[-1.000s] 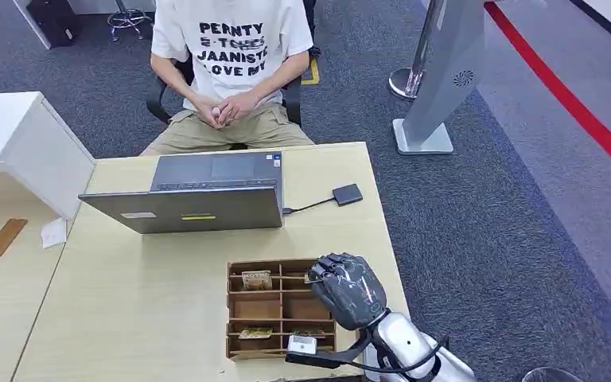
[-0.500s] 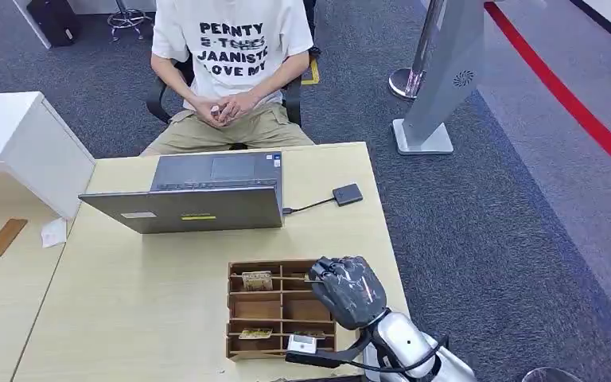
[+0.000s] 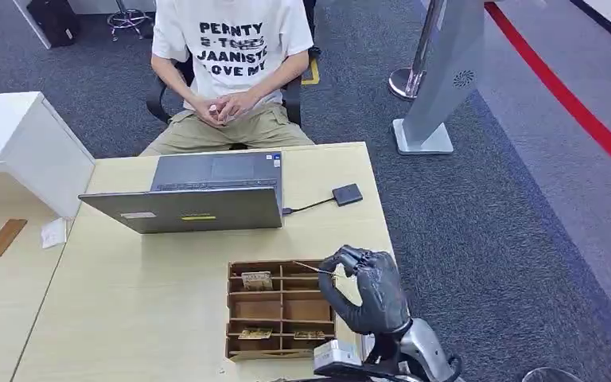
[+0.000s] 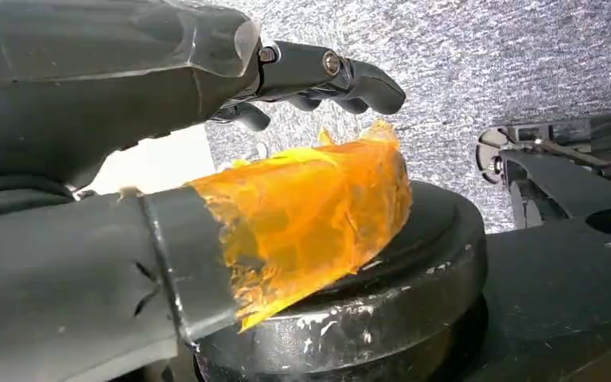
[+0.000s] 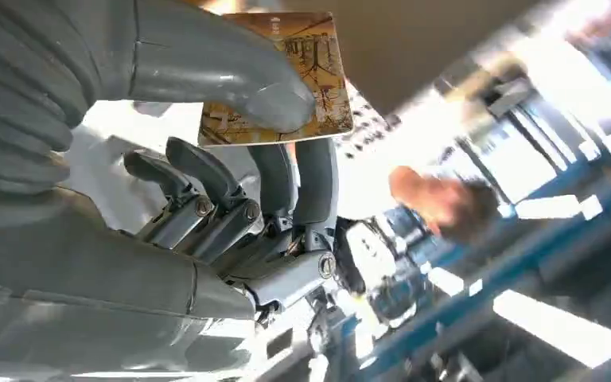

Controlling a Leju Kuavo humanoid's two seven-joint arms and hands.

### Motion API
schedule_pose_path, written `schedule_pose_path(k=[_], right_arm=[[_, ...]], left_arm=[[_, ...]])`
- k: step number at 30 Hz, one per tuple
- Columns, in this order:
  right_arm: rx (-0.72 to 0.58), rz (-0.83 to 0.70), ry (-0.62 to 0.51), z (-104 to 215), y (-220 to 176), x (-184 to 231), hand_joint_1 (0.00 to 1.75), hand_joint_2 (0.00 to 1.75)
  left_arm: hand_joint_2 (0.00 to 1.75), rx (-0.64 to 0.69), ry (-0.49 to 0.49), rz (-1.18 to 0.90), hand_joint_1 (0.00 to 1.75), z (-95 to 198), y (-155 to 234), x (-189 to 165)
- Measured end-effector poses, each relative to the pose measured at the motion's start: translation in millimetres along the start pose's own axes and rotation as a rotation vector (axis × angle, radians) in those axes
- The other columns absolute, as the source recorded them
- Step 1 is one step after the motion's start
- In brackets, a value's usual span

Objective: Pass the card to the sensor for recognition and then transmit it.

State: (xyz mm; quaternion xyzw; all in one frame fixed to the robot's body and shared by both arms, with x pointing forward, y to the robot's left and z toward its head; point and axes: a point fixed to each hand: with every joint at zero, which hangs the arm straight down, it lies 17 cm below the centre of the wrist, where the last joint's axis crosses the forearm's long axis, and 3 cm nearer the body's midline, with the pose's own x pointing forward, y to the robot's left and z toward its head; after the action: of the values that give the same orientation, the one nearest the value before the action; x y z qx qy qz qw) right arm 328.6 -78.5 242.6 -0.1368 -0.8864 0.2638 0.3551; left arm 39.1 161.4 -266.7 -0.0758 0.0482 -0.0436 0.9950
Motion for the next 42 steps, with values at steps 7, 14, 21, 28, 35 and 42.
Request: schedule_pose_path(k=[7,14,21,28,35,42], right_arm=[[-0.22,-0.404,-0.011,-9.7,-66.9,31.6,1.75,1.75],[-0.283,-0.518,-0.039,-11.7,-97.9,42.3,1.75,1.75],[-0.285,-0.493,-0.048,-12.4,-100.3,43.2,1.75,1.75],[-0.257,-0.386,-0.059,-19.3,-95.9,44.2,1.75,1.75],[-0.229,-0.236,-0.101,-47.3,-92.5,46.5,1.75,1.75],[-0.154,-0.092,-0.126,-97.1,-81.7,44.2,1.75,1.75]], left_arm=[[0.0,0.002,-0.001,0.011,0.0,-0.2,0.3,0.0],[0.0,0.002,-0.001,0.021,0.0,-0.3,0.3,0.0],[0.0,0.003,0.0,0.019,0.0,-0.3,0.3,-0.1],[0.0,0.006,0.001,0.006,0.0,-0.4,0.8,-0.7],[0.0,0.005,0.003,-0.025,0.0,-0.2,0.3,-1.5],[0.0,0.014,0.005,-0.097,0.0,0.1,1.6,-1.4]])
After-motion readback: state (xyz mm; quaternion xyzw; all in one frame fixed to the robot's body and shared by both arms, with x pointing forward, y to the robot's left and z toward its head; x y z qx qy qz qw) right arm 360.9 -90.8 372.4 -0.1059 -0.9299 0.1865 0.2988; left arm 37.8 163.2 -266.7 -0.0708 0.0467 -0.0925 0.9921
